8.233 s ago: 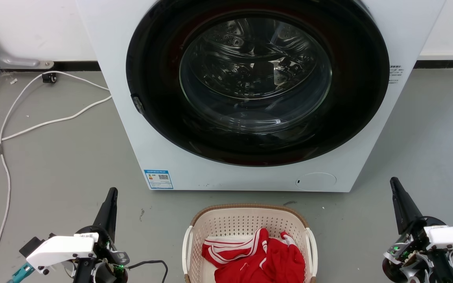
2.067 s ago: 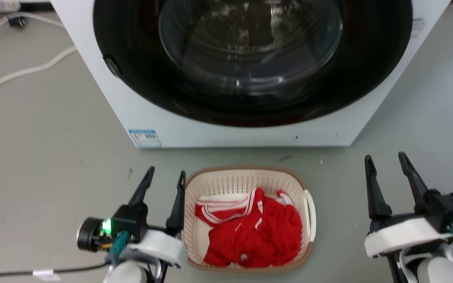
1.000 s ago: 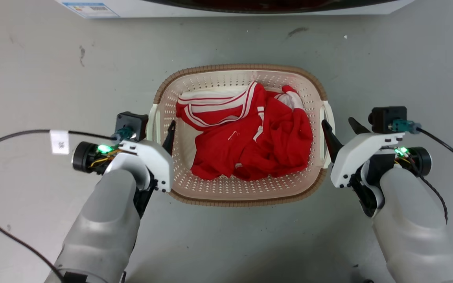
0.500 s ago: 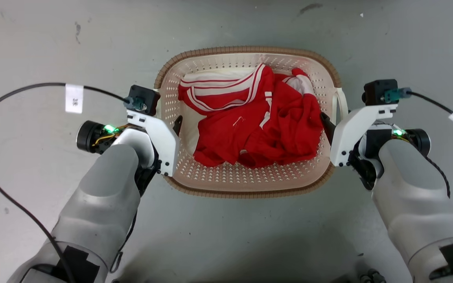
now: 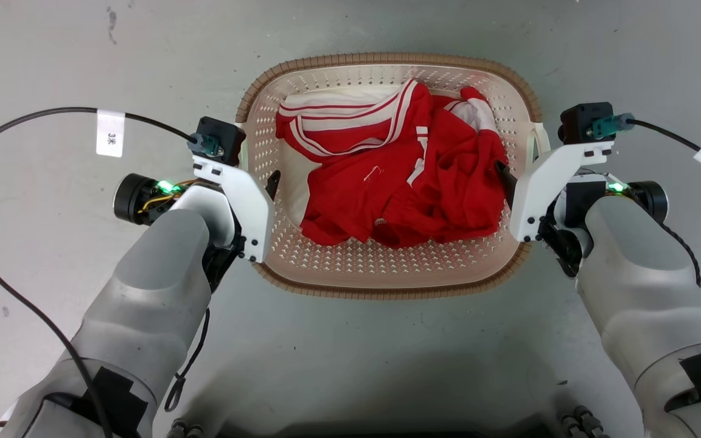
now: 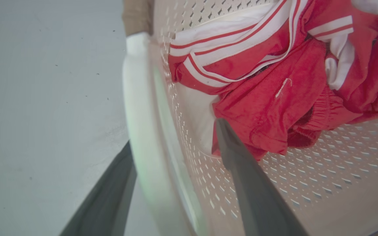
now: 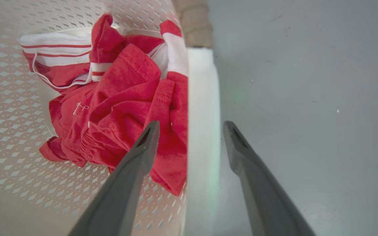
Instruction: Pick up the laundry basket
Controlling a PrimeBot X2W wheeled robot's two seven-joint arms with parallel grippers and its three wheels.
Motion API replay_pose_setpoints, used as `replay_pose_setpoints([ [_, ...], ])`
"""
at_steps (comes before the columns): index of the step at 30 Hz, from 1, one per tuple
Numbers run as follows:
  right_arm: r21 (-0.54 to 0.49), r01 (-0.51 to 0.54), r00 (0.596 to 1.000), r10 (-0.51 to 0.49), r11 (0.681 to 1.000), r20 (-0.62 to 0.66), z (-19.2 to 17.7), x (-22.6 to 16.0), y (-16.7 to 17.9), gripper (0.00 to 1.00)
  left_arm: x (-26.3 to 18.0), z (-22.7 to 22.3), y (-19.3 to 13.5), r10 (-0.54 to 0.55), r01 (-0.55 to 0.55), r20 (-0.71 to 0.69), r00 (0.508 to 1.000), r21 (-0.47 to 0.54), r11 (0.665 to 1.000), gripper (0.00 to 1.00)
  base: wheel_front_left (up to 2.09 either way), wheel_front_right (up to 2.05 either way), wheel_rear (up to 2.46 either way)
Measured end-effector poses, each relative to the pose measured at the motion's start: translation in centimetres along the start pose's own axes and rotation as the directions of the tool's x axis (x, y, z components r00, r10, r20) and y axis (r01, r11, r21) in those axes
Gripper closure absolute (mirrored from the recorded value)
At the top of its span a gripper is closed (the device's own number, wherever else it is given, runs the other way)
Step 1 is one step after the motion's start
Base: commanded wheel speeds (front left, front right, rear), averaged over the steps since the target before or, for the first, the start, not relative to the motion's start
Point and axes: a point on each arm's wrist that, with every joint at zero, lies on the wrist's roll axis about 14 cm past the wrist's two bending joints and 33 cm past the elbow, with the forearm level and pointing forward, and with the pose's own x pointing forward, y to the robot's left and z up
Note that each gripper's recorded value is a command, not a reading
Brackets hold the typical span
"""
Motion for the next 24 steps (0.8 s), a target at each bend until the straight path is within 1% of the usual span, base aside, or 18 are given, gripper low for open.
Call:
replay_pose_setpoints([
  [4,0.004,-0.006,1.0,0.006,1.0,-0.007,-0.3,0.2,0.2,0.01,0.1,-0.2,0.0,-0.003,0.003,-0.005,1.0,-0.004,1.0,0.0,0.0,0.0,0.0],
  [5,0.006,-0.007,1.0,0.007,1.0,-0.009,-0.3,0.3,0.2,0.61,0.1,-0.2,-0.1,-0.005,0.005,-0.005,1.0,-0.007,1.0,0.4,0.0,0.0,0.0],
  [6,0.009,-0.008,1.0,0.008,1.0,-0.003,-0.2,0.3,0.3,1.0,0.1,-0.2,-0.1,-0.007,0.007,-0.004,1.0,-0.012,1.0,1.0,0.0,0.0,0.0],
  [16,0.01,-0.003,1.0,0.003,1.0,0.007,0.3,-0.2,0.2,1.0,-0.4,-0.2,-0.6,-0.019,0.019,-0.02,1.0,-0.023,1.0,1.0,0.0,0.0,0.0],
  [22,-0.028,0.0,1.0,0.0,1.0,-0.013,0.7,-2.2,0.5,1.0,-2.4,0.4,-1.3,-0.035,0.035,-0.038,0.999,-0.005,0.999,1.0,0.0,0.0,0.0],
  [24,-0.05,0.003,0.999,-0.005,0.999,-0.039,0.7,-3.2,0.6,1.0,-3.3,0.7,-1.6,-0.042,0.042,-0.048,0.998,0.01,0.999,1.0,0.0,0.0,0.0],
])
